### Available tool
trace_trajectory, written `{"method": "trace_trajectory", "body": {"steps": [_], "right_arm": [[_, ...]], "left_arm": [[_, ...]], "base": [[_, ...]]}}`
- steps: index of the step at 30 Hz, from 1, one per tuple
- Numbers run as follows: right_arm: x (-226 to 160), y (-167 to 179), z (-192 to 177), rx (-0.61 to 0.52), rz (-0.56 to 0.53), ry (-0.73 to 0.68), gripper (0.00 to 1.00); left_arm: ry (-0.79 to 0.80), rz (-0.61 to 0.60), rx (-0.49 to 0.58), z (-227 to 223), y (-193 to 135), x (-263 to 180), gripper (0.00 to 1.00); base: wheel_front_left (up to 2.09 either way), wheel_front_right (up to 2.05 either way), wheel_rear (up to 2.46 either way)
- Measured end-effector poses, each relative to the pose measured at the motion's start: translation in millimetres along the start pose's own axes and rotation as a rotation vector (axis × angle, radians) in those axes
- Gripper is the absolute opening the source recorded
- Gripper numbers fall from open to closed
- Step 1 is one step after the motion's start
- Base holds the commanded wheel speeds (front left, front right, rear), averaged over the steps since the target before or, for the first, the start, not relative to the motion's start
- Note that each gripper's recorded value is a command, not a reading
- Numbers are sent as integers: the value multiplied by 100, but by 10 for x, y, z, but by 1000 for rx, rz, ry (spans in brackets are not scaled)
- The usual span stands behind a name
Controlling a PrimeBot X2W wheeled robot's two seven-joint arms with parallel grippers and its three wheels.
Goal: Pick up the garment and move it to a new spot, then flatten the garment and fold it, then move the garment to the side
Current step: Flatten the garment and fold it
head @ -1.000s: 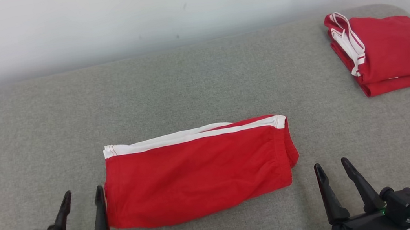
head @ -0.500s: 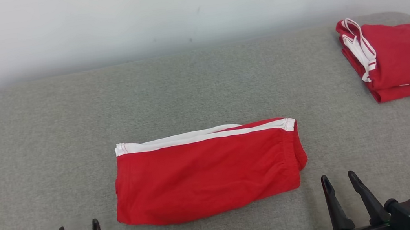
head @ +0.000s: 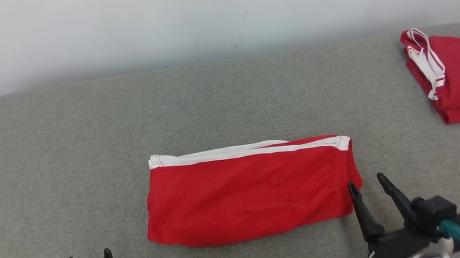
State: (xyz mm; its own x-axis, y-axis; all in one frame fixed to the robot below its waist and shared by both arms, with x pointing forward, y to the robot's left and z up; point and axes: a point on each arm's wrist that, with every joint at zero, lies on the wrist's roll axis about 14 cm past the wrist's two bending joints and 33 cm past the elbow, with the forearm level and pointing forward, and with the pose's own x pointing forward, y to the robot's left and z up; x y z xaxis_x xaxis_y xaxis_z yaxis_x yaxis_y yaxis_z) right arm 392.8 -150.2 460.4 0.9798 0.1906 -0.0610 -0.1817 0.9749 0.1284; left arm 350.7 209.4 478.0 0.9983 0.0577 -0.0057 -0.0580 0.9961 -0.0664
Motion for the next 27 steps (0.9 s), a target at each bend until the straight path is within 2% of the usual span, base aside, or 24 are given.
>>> {"method": "trace_trajectory", "body": {"steps": [11, 17, 23, 24, 25, 26, 27], "right_arm": [[561, -122, -329, -88, 19, 171, 100], [633, -124, -608, -84, 18, 284, 100], [659, 35, -724, -46, 47, 328, 98], [667, 57, -726, -43, 52, 332, 49], [668, 74, -731, -39, 56, 336, 36], [669, 96, -736, -37, 62, 338, 0], [669, 117, -742, -34, 68, 342, 0]], "left_arm": [[24, 24, -15, -75, 60, -9, 100], [37, 55, -30, -117, 122, -31, 100], [46, 61, -43, -144, 115, -51, 100], [48, 61, -45, -149, 111, -53, 100], [49, 60, -45, -153, 103, -53, 100], [49, 58, -46, -155, 96, -53, 100], [51, 55, -47, -159, 86, -54, 100]], "base": [[0, 0, 0], [0, 0, 0], [0, 0, 0], [0, 0, 0], [0, 0, 0], [0, 0, 0], [0, 0, 0]]}}
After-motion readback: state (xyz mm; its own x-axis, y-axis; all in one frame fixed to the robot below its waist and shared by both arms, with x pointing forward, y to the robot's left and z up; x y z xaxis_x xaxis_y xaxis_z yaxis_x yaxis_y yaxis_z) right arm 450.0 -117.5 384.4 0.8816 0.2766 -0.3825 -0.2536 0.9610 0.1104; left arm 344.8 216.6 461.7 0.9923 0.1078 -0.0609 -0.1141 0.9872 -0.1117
